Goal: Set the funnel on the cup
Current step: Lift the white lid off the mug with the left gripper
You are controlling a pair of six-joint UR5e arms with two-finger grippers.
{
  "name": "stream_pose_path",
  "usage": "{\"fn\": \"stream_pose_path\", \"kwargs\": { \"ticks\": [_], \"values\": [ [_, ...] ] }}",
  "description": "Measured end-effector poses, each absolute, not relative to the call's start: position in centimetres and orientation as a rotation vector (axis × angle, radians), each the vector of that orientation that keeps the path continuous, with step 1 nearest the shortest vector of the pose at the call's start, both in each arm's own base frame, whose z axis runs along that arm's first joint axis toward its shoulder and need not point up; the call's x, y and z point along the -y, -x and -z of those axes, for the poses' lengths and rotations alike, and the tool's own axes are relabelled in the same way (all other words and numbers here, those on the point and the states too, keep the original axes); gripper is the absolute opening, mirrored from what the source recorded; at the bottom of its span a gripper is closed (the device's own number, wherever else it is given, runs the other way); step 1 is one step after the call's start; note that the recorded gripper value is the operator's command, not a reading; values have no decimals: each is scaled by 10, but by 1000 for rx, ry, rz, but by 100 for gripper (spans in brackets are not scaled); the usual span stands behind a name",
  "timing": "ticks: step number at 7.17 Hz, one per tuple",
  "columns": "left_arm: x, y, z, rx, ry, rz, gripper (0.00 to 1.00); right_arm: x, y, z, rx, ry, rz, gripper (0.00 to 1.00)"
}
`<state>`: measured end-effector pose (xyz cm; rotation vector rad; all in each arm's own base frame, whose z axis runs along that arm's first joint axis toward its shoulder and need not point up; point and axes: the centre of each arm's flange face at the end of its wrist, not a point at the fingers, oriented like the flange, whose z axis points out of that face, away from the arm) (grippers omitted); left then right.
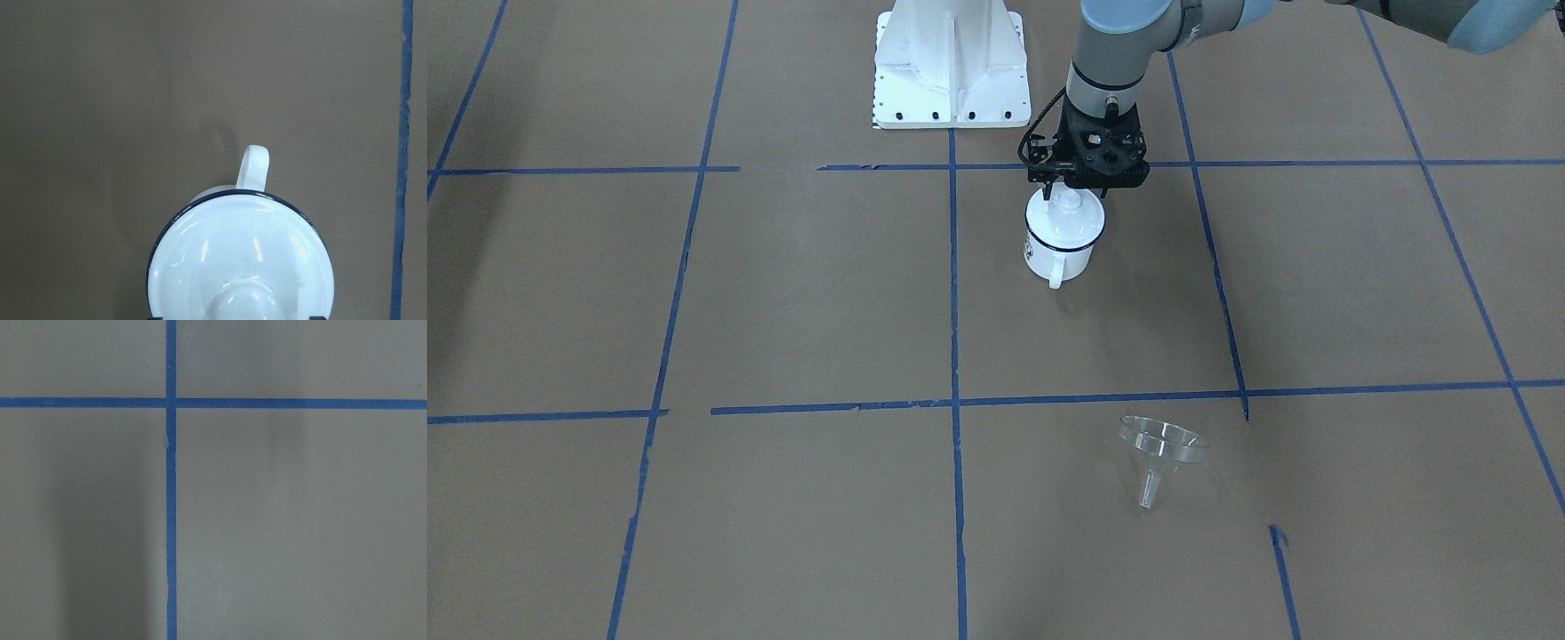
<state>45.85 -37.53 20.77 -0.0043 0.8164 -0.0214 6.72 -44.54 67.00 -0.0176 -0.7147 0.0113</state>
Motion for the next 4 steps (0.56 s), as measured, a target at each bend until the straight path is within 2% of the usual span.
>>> {"fn": "stream_pose_path", "kwargs": {
  "ticks": [1,4],
  "values": [
    [376,-460,-208,-815,5,21,55,445,-67,-670,715,18,-11,100],
    [376,-462,-206,-817,3,18,42,445,-67,-670,715,18,-11,100]
  ]
}}
